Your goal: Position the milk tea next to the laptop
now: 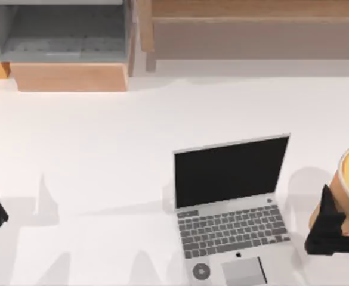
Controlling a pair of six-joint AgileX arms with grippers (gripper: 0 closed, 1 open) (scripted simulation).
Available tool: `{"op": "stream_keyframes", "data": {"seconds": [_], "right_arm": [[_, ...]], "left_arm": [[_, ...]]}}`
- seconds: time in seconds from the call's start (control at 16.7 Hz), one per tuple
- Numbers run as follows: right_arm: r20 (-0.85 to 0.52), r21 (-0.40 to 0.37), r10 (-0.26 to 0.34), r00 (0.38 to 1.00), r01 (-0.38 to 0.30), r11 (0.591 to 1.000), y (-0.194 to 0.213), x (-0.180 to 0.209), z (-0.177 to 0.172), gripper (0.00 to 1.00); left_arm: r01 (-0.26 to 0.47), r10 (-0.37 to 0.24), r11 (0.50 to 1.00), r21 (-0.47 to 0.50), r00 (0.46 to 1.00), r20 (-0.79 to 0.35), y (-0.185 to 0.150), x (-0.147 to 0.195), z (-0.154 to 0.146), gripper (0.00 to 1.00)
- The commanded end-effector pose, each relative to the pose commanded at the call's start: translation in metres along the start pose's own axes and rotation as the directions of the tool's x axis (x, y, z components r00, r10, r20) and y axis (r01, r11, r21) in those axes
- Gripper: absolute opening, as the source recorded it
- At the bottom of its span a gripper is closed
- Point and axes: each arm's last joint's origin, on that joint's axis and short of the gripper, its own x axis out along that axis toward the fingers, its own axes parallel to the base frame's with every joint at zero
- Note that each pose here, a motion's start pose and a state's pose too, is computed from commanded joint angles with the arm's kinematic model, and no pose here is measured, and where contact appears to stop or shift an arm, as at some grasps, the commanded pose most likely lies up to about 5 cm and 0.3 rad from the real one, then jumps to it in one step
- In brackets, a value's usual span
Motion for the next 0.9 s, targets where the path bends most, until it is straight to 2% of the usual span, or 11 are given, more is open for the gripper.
{"op": "stream_keyframes", "data": {"seconds": [0.24,0.48,0.9], "right_arm": [[-0.055,-0.091,-0.019,0.998,0.014,0.996,-0.007,0.001,-0.021,0.00],[-0.056,-0.093,-0.019,0.998,0.014,0.996,-0.007,0.001,-0.021,0.00],[-0.056,-0.093,-0.019,0.998,0.014,0.996,-0.007,0.001,-0.021,0.53]], "left_arm": [[0.000,0.000,1.000,0.000,1.000,0.000,0.000,0.000,0.000,1.00],[0.000,0.000,1.000,0.000,1.000,0.000,0.000,0.000,0.000,1.00],[0.000,0.000,1.000,0.000,1.000,0.000,0.000,0.000,0.000,1.00]]}}
